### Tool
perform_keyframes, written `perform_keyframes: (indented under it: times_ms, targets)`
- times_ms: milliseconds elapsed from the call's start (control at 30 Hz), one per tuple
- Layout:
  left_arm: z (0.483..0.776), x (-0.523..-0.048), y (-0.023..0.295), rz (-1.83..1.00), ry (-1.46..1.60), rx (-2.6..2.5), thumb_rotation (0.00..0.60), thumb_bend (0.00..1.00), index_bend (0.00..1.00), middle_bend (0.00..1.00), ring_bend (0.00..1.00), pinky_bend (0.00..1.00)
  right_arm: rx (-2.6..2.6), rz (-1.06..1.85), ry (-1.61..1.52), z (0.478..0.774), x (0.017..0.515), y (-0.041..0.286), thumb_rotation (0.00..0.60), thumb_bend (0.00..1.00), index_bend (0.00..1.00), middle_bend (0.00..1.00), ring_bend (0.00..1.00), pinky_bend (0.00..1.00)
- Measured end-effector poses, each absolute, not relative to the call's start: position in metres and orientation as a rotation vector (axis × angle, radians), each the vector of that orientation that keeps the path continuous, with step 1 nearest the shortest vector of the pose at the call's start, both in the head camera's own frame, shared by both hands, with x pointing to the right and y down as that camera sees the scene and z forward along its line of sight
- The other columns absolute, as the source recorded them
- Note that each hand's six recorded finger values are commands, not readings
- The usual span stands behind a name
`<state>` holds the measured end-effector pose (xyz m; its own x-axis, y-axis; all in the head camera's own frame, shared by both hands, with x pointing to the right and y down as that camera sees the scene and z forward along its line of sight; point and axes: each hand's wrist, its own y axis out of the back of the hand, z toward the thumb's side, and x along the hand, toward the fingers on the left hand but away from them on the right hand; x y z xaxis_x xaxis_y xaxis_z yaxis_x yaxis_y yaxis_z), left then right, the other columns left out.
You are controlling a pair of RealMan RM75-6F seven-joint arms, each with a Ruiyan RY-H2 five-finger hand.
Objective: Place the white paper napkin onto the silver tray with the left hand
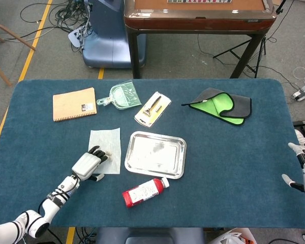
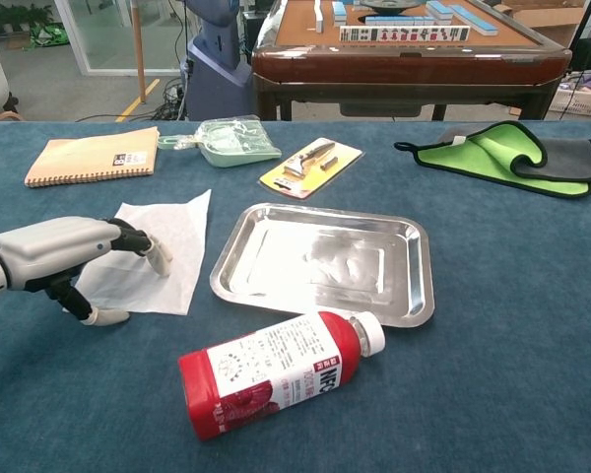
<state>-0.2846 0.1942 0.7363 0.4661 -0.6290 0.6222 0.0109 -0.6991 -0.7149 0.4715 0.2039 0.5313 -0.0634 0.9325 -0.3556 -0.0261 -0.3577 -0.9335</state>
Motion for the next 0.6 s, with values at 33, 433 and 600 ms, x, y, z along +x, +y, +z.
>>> perform_keyframes:
  times_ms: [33, 433, 600]
  targets:
    - [0.737, -0.286, 0.193, -1.248, 0.516, -2.055, 0.6, 0.25, 0.33, 0.2, 0.2, 0.07, -1.416, 1.537, -1.028, 0.532, 0.471, 0.204, 0.6, 0.05, 0.2, 0.26, 0.14, 0.14]
    - [0.737, -0.297, 0.184, -1.25, 0.57, -2.034, 0.6, 0.33, 0.38, 0.2, 0.21, 0.07, -1.425, 1.534, -1.027, 0.534, 0.47, 0.202, 0.6, 0.05, 0.2, 0.26, 0.14, 0.14]
    - [0.736, -0.299, 0.179, -1.245, 0.592, -2.025, 0.6, 0.37, 0.41, 0.21, 0.21, 0.07, -1.424, 1.534, -1.03, 0.533, 0.47, 0.203, 0.6, 0.05, 0.2, 0.26, 0.14, 0.14]
